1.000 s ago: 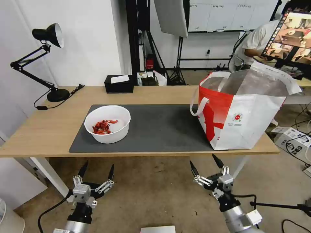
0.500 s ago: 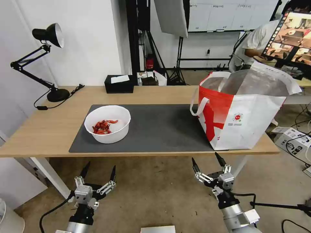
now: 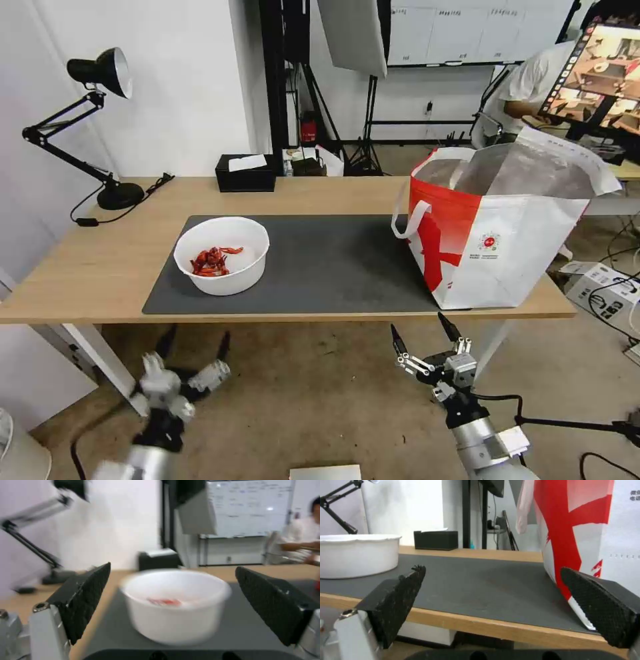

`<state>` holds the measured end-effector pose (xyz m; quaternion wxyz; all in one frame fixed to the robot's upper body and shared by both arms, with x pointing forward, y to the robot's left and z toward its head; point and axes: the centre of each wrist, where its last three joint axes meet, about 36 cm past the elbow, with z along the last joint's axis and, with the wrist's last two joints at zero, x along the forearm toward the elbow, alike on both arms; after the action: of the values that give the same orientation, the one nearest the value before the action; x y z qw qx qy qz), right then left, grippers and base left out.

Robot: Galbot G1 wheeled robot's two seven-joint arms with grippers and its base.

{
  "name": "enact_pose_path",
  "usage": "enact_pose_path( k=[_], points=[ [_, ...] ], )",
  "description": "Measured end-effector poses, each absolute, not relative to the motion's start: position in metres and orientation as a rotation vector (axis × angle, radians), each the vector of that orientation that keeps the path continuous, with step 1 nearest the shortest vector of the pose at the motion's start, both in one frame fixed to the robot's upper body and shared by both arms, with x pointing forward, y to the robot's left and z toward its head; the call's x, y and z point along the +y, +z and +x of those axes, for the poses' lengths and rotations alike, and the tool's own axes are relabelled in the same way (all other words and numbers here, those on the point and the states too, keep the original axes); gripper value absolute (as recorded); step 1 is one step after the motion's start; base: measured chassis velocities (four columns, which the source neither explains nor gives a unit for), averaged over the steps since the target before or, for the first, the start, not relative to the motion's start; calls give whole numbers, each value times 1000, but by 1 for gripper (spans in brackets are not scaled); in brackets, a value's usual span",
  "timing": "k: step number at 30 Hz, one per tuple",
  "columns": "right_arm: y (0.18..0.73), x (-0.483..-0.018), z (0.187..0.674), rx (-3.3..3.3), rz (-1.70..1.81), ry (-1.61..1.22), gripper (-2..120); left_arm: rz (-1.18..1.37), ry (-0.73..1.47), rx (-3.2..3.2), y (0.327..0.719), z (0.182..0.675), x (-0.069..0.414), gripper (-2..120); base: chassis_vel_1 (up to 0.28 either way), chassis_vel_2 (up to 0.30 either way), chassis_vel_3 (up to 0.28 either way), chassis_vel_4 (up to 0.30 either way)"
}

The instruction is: Pick up the trash from the table and place it into the takeout bag.

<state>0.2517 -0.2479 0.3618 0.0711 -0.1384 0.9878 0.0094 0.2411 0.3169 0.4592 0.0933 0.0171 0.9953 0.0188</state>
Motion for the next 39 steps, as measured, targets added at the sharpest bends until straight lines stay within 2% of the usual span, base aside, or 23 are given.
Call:
enact_pose_path(
  k=[1,3,5,14,18,23,31,39],
  points=[
    [362,-248,252,2970,-417,28,100,26,67,2961,474,249,333,100,0,0,0,0],
    [362,-248,252,2970,-416,28,100,23,71,2963,478,252,338,100,0,0,0,0],
    [362,-248,252,2970,-417,29,100,45,78,2978,502,278,361,100,0,0,0,0],
    [362,-248,252,2970,-416,29,100,185,-56,3170,539,334,391,100,0,0,0,0],
    [362,-248,252,2970,-416,29,100,226,-78,3208,544,348,395,100,0,0,0,0],
    [362,-248,252,2970,-417,30,100,251,-223,3339,556,389,397,100,0,0,0,0],
    [362,-248,252,2970,-417,30,100,139,-269,3560,585,441,409,100,0,0,0,0],
    [362,-248,252,2970,-417,30,100,106,-347,3691,580,476,422,100,0,0,0,0]
  ],
)
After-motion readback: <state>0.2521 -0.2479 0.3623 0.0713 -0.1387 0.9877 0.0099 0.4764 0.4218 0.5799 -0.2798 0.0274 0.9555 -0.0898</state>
